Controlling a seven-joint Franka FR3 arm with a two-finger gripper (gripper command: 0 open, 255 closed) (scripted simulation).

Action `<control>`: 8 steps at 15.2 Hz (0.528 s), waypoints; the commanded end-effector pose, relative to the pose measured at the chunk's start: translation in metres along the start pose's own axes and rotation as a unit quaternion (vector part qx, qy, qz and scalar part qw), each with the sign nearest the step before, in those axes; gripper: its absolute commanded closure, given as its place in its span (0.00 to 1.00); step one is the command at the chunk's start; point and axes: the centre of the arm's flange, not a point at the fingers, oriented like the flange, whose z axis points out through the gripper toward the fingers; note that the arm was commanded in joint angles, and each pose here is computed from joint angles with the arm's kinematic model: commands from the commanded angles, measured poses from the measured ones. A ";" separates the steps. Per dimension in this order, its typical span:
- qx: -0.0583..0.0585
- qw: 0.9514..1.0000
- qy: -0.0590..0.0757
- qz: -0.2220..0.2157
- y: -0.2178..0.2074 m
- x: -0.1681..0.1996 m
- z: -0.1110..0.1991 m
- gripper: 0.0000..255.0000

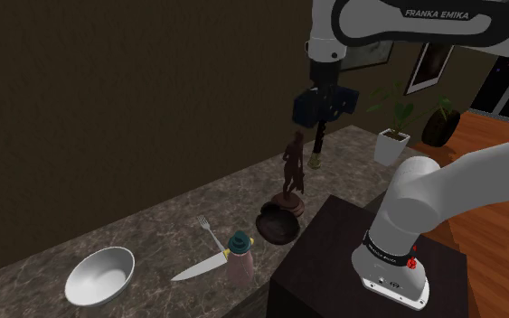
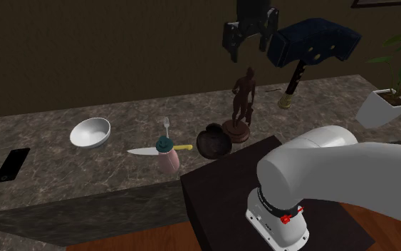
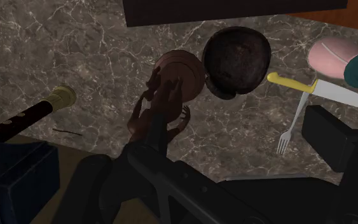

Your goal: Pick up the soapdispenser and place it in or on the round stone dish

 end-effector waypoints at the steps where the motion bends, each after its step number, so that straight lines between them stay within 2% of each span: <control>1: 0.000 1.000 0.000 0.000 0.000 0.000 0.000 0.00; 8: 0.016 0.999 -0.024 0.027 -0.057 0.028 0.065 0.00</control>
